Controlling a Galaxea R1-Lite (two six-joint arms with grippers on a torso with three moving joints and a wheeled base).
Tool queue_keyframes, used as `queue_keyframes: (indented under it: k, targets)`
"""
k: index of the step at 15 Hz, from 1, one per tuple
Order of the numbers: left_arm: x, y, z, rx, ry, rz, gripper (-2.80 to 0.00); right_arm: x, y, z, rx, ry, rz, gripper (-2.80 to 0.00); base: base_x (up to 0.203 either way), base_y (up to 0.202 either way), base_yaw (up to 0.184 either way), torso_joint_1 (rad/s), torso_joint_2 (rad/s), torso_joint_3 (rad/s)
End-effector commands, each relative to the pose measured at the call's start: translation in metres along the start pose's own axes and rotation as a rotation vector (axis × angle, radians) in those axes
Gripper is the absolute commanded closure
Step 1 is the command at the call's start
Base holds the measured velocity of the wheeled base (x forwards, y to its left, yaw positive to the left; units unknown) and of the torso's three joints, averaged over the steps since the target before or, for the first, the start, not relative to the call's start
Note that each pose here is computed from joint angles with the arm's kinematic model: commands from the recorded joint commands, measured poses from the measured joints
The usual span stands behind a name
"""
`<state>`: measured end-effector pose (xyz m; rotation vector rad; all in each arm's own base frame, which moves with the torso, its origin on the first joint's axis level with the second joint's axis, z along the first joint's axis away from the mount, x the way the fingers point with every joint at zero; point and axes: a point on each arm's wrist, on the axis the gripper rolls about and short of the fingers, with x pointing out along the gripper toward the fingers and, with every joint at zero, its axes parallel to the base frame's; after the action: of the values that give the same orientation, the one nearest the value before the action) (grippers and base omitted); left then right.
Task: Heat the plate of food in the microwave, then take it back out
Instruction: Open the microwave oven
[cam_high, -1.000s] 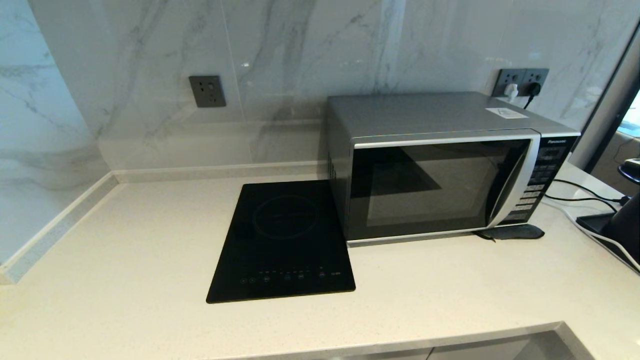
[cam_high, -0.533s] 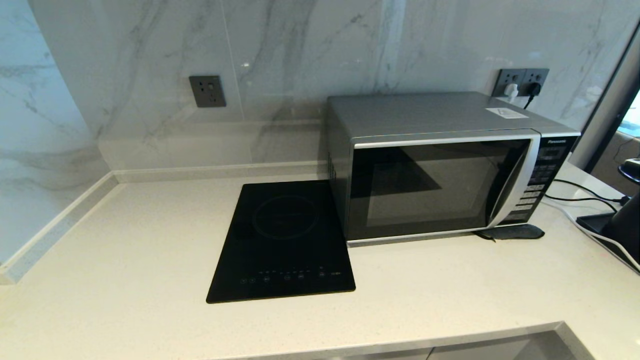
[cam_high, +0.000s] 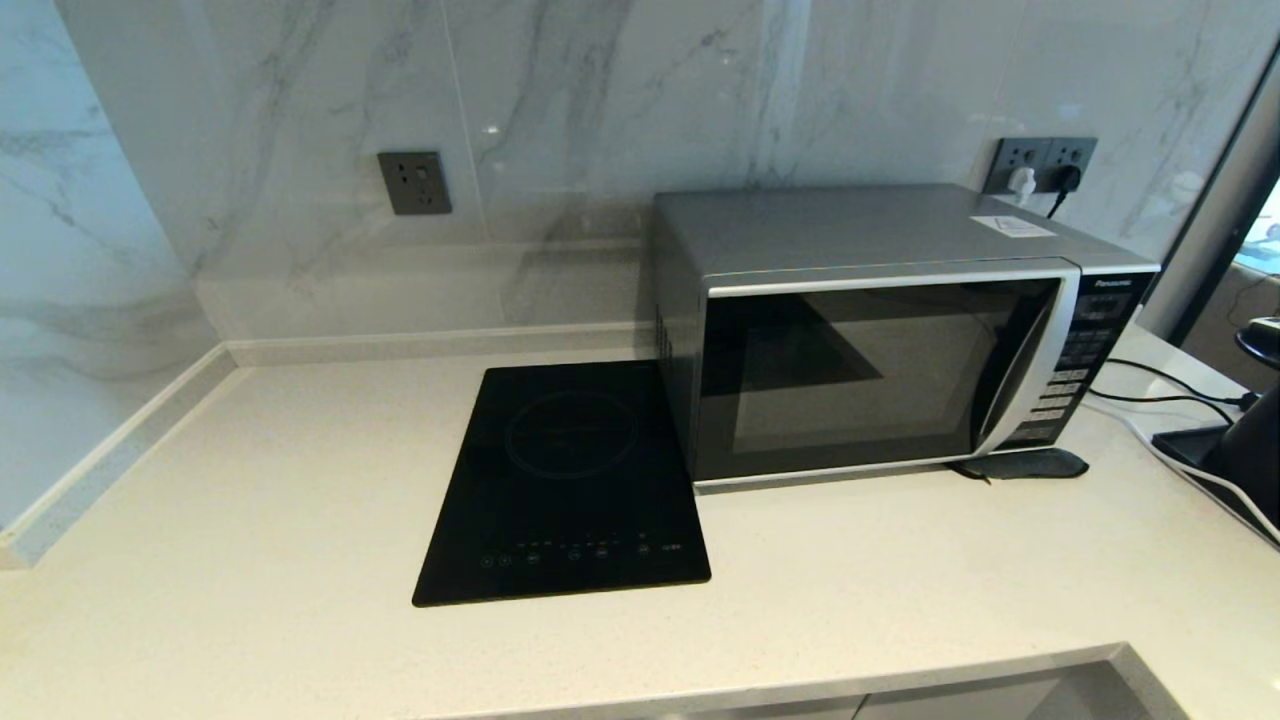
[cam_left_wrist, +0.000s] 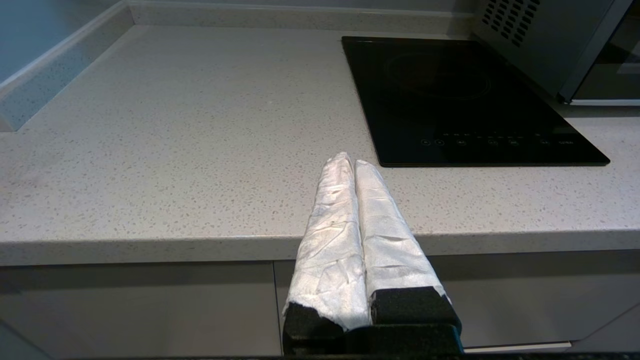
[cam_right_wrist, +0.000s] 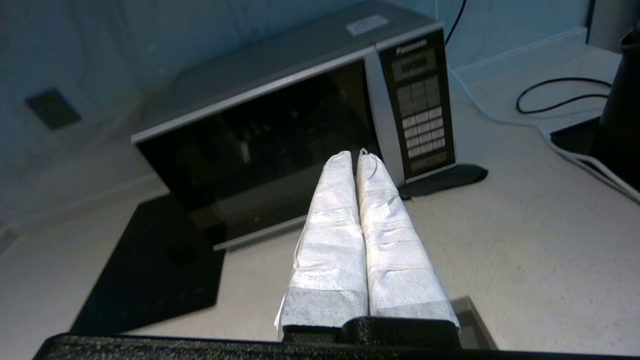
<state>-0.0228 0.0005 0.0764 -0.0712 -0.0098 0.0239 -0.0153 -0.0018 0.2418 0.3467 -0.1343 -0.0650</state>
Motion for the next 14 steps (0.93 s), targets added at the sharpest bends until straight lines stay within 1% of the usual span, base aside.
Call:
queue_keyframes:
  k: [1,2,3,5,7,8,12,14]
  targets:
    - [0.0,0.0,0.0,-0.001,0.001,0.0,0.0,0.072,0.02,0.042,0.018,0.084,-0.085,0.0,0.0,0.0,0.0,0.0,0.0,0.0]
    - [0.0,0.0,0.0,-0.001,0.001,0.0,0.0,0.091,0.025,0.053,0.019,0.078,-0.122,0.0,0.0,0.0,0.0,0.0,0.0,0.0]
    - [0.0,0.0,0.0,-0.001,0.001,0.0,0.0,0.108,0.027,0.058,-0.009,0.081,-0.173,0.0,0.0,0.0,0.0,0.0,0.0,0.0]
    - [0.0,0.0,0.0,-0.001,0.001,0.0,0.0,0.123,0.024,0.055,-0.175,0.102,-0.302,0.0,0.0,0.0,0.0,0.0,0.0,0.0]
    - [0.0,0.0,0.0,-0.001,0.001,0.0,0.0,0.129,0.018,0.043,-0.327,0.145,-0.419,0.0,0.0,0.0,0.0,0.0,0.0,0.0]
    - [0.0,0.0,0.0,-0.001,0.001,0.0,0.0,0.134,0.016,0.039,-0.367,0.16,-0.456,0.0,0.0,0.0,0.0,0.0,0.0,0.0]
    - [0.0,0.0,0.0,-0.001,0.001,0.0,0.0,0.166,0.015,0.03,-0.375,0.151,-0.486,0.0,0.0,0.0,0.0,0.0,0.0,0.0]
    - [0.0,0.0,0.0,-0.001,0.001,0.0,0.0,0.178,0.013,0.022,-0.381,0.169,-0.498,0.0,0.0,0.0,0.0,0.0,0.0,0.0]
